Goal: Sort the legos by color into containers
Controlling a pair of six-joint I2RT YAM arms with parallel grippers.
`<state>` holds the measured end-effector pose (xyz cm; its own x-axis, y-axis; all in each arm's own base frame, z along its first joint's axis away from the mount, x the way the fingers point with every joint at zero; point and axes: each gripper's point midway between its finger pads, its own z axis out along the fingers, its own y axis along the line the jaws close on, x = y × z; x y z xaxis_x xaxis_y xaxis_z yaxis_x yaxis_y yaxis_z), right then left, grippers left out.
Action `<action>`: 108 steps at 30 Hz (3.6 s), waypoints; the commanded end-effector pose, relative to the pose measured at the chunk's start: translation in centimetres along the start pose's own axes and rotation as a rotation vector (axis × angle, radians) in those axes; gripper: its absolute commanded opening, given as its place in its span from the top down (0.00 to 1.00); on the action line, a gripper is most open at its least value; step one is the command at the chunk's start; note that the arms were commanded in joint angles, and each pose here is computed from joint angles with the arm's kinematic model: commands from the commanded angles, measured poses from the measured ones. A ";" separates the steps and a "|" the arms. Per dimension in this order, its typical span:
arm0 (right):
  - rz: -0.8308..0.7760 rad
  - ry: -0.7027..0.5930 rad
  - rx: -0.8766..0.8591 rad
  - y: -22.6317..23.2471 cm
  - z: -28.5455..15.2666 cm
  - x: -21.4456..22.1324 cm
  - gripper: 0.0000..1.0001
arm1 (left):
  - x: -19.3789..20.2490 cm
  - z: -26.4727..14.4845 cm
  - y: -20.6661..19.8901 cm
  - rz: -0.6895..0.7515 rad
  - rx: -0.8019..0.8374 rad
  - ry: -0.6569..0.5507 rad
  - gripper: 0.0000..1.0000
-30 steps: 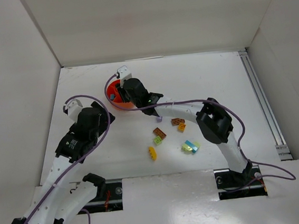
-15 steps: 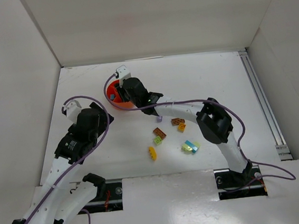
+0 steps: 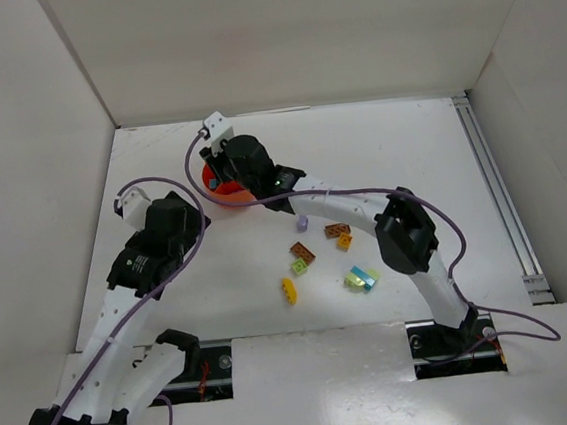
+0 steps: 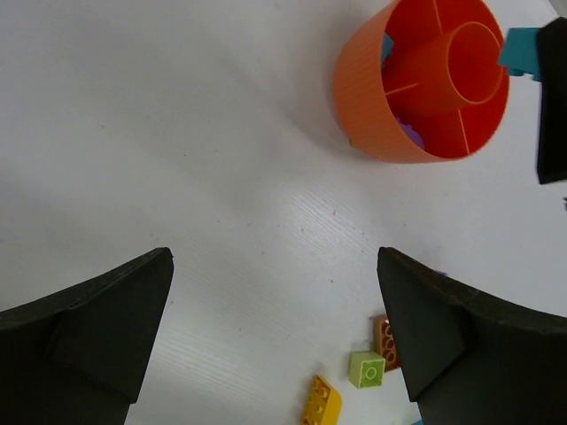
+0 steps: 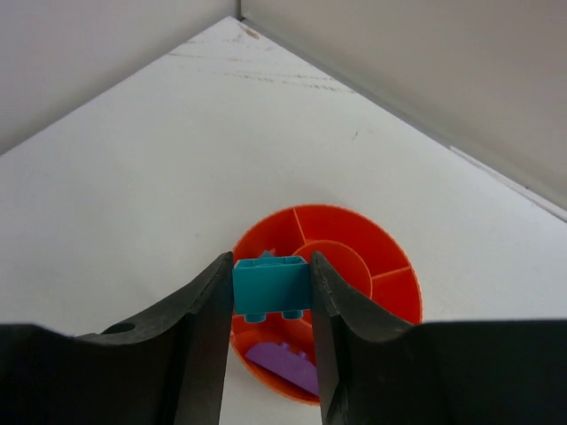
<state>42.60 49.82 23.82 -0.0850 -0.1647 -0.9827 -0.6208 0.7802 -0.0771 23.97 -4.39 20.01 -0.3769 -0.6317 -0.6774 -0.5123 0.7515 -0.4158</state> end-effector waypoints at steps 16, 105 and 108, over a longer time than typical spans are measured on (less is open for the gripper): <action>-0.060 -0.068 -0.038 1.2 2.9 -2.1 0.86 | -5.4 2.4 0.5 -0.046 0.010 -0.040 0.01; 0.231 0.109 0.369 -21.3 -29.2 7.9 0.00 | 11.5 1.0 -16.1 0.494 0.477 0.285 0.05; 0.275 0.107 0.444 -22.6 -32.0 8.7 0.00 | 14.3 1.9 -17.5 0.550 0.512 0.337 0.07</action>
<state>31.92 13.54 21.41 -0.3042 -0.0484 -0.9514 -0.2597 0.9651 0.0339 27.22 -24.02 15.03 -0.7668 -0.1091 -0.6326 0.1484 0.9287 -0.3399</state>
